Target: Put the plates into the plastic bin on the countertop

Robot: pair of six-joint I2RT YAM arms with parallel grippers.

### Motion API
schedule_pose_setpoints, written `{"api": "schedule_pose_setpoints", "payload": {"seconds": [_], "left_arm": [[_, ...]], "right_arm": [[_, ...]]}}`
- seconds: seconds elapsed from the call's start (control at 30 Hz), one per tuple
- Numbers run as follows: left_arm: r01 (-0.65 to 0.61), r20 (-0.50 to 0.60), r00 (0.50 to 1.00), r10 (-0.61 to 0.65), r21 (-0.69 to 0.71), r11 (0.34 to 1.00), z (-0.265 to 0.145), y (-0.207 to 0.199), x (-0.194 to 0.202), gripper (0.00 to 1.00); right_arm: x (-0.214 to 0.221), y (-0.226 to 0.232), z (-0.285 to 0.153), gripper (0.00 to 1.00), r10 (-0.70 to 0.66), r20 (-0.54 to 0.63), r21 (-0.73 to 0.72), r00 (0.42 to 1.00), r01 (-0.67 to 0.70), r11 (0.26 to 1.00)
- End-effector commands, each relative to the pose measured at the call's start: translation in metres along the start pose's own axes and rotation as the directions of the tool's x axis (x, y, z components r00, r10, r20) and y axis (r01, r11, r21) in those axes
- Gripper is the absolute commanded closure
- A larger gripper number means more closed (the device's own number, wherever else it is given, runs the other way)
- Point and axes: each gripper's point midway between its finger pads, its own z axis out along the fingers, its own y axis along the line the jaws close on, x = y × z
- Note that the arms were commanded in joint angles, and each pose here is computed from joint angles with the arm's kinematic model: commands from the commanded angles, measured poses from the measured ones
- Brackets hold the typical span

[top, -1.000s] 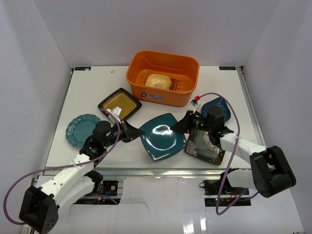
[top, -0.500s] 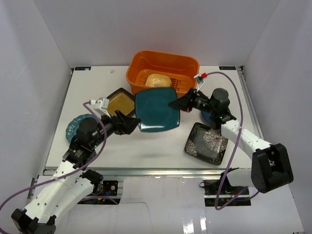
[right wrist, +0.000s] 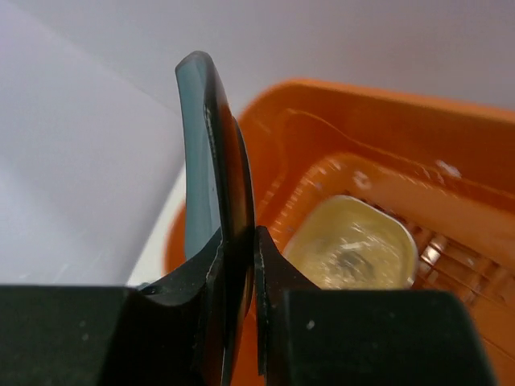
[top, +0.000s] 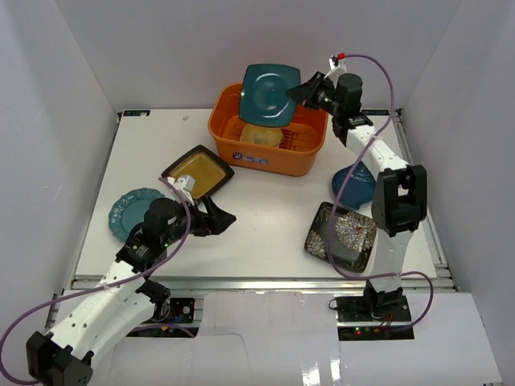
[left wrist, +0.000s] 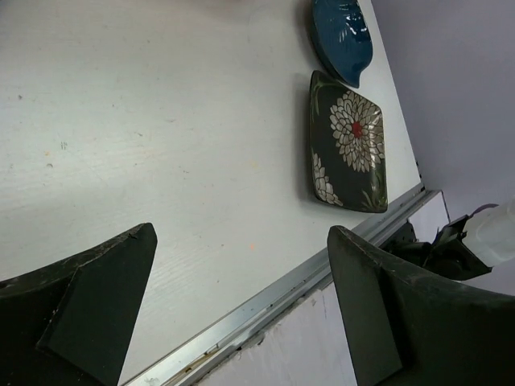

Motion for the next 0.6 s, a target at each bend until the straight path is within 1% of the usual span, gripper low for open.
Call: {"api": "schedule_pose_setpoints", "payload": {"seconds": [0.0,0.1,0.2,0.33,0.37,0.4,0.47,0.5,0.53,0.57], "left_arm": [[0.003,-0.007,1.000,-0.003,0.062,0.998,0.001,-0.013,-0.001,0.02],[0.015,-0.022,1.000,-0.014,0.059,0.998,0.005,-0.011,0.002,0.02],[0.036,-0.043,0.999,-0.033,0.070,0.997,0.009,-0.011,0.007,0.02],[0.100,-0.101,0.991,-0.089,0.107,0.989,0.020,-0.016,0.017,0.02],[0.130,-0.113,0.987,-0.117,0.111,0.985,0.023,-0.017,0.020,0.02],[0.140,-0.120,0.985,-0.125,0.117,0.983,0.025,-0.018,0.021,0.02],[0.166,-0.144,0.978,-0.149,0.111,0.980,0.033,-0.016,0.029,0.02],[0.170,-0.152,0.977,-0.153,0.104,0.980,0.036,-0.015,0.031,0.02],[0.171,-0.151,0.976,-0.155,0.099,0.980,0.039,-0.015,0.029,0.02],[0.176,-0.175,0.971,-0.160,0.079,0.981,0.044,-0.013,0.036,0.02]], "right_arm": [[-0.011,-0.018,0.017,0.92,0.010,0.042,0.063,0.999,-0.013,0.998],[0.000,-0.040,0.025,0.92,0.027,0.031,0.111,0.999,-0.030,0.993],[0.028,-0.067,0.033,0.92,0.054,-0.023,0.155,0.998,-0.050,0.987],[0.059,-0.090,0.031,0.92,0.080,-0.099,0.238,0.992,-0.054,0.970],[0.065,-0.093,0.030,0.89,0.084,-0.112,0.253,0.990,-0.053,0.966],[0.069,-0.094,0.030,0.75,0.074,-0.126,0.263,0.989,-0.039,0.964],[0.078,-0.102,0.024,0.53,0.076,-0.160,0.330,0.984,-0.020,0.944],[0.077,-0.097,0.026,0.36,0.037,-0.168,0.329,0.985,0.021,0.944],[0.079,-0.101,0.022,0.30,0.030,-0.177,0.372,0.984,0.039,0.927],[0.079,-0.099,0.019,0.23,0.015,-0.189,0.386,0.982,0.060,0.921]]}}
